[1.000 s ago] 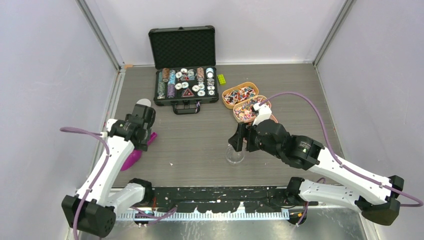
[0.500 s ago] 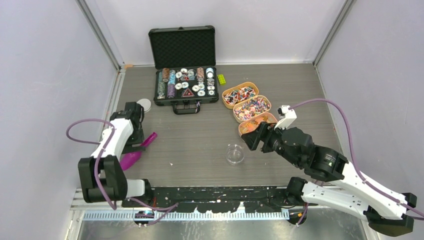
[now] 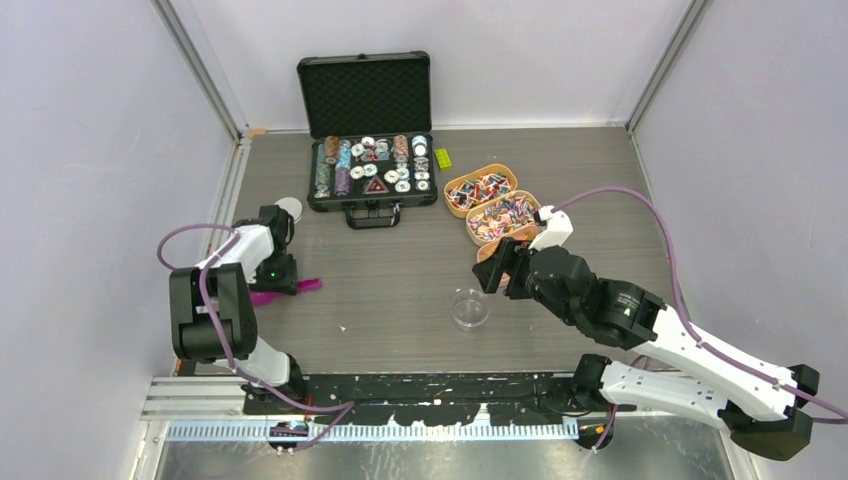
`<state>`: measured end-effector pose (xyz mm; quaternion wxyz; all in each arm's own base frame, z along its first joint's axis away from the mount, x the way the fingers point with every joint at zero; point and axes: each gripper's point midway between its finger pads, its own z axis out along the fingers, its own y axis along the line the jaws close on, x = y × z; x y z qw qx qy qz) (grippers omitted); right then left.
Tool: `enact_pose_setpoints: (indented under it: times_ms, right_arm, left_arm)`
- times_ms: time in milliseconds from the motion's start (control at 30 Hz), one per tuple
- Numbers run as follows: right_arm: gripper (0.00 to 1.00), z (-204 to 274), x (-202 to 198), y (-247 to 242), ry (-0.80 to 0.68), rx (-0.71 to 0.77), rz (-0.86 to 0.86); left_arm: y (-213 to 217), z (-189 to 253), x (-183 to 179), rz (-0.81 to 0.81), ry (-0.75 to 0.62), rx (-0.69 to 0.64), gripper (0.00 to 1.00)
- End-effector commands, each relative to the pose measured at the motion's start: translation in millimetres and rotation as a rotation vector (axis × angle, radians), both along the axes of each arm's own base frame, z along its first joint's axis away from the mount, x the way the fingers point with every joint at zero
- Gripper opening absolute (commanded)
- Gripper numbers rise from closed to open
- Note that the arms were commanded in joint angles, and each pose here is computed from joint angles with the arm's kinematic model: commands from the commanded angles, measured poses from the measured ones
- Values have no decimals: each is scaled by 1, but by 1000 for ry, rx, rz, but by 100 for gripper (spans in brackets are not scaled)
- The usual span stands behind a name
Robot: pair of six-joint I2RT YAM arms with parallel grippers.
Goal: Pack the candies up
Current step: Pick up the spatula from the center of the board.
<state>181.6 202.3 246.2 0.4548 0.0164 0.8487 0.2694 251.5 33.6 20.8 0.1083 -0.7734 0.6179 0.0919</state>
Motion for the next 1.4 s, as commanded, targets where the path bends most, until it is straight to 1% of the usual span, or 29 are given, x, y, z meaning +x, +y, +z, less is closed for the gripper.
enact_pose_setpoints:
  times_ms: [0, 100, 133, 167, 200, 267, 333, 400, 467, 500, 567, 667, 733, 767, 833, 900, 1033, 1067, 1167, 1200, 1233, 1300, 1367]
  right_arm:
    - [76, 26, 7, 5, -44, 61, -26]
    - [76, 28, 9, 9, -46, 59, -20]
    - [76, 27, 10, 10, -47, 62, -18]
    - [76, 27, 10, 13, -45, 66, -14]
    - [76, 27, 11, 16, -45, 72, -10]
    - [76, 27, 13, 21, -48, 86, -5]
    - [76, 27, 18, 22, -58, 86, -33]
    - [75, 27, 28, 14, -64, 88, -121]
    - [73, 29, 36, 9, -85, 103, -180]
    - [73, 33, 39, 10, -107, 106, -182]
    - [74, 40, 43, 14, -157, 101, -160]
    - [79, 50, 50, 19, -209, 86, -148]
    - [81, 55, 56, 23, -220, 101, -159]
    - [81, 55, 59, 26, -218, 115, -162]
    - [82, 55, 67, 38, -204, 157, -135]
    - [82, 52, 69, 64, -146, 206, -30]
    - [80, 38, 88, 74, -55, 273, -68]
    - [77, 35, 93, 76, -40, 311, -66]
    - [62, 22, 108, 79, -10, 446, -57]
    - [58, 16, 113, 77, 0, 484, -64]
    - [56, 12, 116, 78, 8, 523, -58]
    - [55, 20, 123, 83, -23, 630, -16]
    - [55, 20, 126, 91, -2, 657, 16]
  left_arm:
    - [10, 22, 8, -39, -57, 48, 20]
    - [15, 41, 8, -83, -72, 85, 13]
    - [16, 48, 7, -101, -75, 90, 9]
    - [15, 56, 7, -121, -85, 91, 2]
    - [14, 64, 7, -142, -95, 89, 0]
    - [10, 77, 8, -193, -135, 78, 0]
    - [2, 90, 16, -268, -212, 60, 0]
    - [-13, 105, 33, -446, -343, 34, 0]
    - [-36, 124, 53, -609, -521, -6, 0]
    - [-52, 136, 61, -687, -616, -49, 0]
    - [-78, 152, 65, -781, -750, -134, 0]
    - [-117, 177, 66, -898, -963, -302, 0]
    - [-137, 186, 61, -927, -1047, -428, 0]
    - [-146, 188, 56, -936, -1070, -501, 0]
    - [-156, 190, 50, -952, -1112, -585, 0]
    - [-164, 191, 45, -1000, -1135, -635, 0]
    - [-183, 193, 30, -1120, -1149, -722, 0]
    - [-188, 195, 27, -1148, -1161, -740, 0]
    - [-200, 205, 19, -1212, -1205, -789, 0]
    - [-208, 209, 14, -1243, -1219, -815, 0]
    - [-214, 213, 10, -1261, -1236, -833, 0]
    - [-224, 224, 3, -1300, -1270, -864, 0]
    - [-232, 233, -3, -1330, -1294, -884, 0]
